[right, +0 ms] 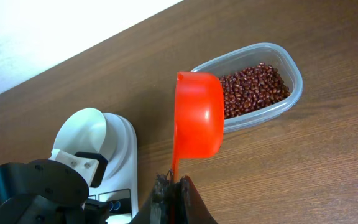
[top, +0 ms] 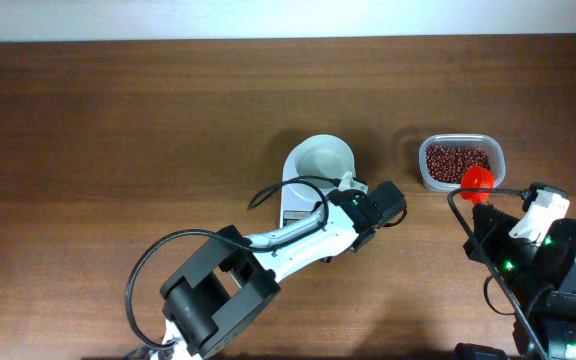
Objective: Scoop and weigh 50g on scale
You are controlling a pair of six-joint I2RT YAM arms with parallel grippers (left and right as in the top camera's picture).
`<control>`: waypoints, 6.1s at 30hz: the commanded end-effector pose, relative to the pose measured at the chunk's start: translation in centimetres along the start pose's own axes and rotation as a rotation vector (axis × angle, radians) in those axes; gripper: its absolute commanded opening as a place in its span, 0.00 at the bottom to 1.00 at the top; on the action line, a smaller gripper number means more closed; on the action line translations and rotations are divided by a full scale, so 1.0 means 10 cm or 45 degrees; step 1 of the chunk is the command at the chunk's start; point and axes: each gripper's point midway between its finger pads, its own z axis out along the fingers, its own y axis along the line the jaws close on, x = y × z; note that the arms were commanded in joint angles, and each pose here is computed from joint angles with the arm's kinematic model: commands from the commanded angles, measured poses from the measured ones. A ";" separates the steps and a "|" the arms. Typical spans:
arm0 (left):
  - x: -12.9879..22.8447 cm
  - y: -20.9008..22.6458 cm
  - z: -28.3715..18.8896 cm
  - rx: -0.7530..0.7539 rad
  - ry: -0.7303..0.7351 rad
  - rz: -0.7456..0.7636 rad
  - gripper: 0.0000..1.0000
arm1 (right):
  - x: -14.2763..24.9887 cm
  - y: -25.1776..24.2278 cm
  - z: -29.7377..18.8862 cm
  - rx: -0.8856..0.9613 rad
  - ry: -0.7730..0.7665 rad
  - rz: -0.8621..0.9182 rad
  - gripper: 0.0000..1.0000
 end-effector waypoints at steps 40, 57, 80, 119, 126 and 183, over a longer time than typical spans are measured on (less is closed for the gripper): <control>0.09 0.08 0.19 -0.023 0.033 -0.052 0.00 | -0.08 0.01 -0.04 0.007 -0.030 -0.016 0.04; -0.04 0.20 -0.45 0.071 0.003 -0.082 0.00 | -0.07 0.00 -0.01 0.013 -0.013 -0.011 0.04; -0.07 1.63 -1.94 0.050 -0.340 0.056 0.99 | -0.03 -0.05 0.20 0.027 0.067 0.095 0.04; 0.03 1.56 -2.27 0.623 -0.451 0.873 0.99 | 0.10 0.09 0.18 -0.075 0.152 0.111 0.04; 0.03 1.56 -2.27 0.623 -0.450 0.873 0.99 | 0.11 0.09 0.18 -0.074 0.157 0.112 0.04; 0.29 1.90 -1.87 0.690 -0.359 0.845 0.99 | 0.21 0.07 0.17 -0.063 0.210 0.128 0.04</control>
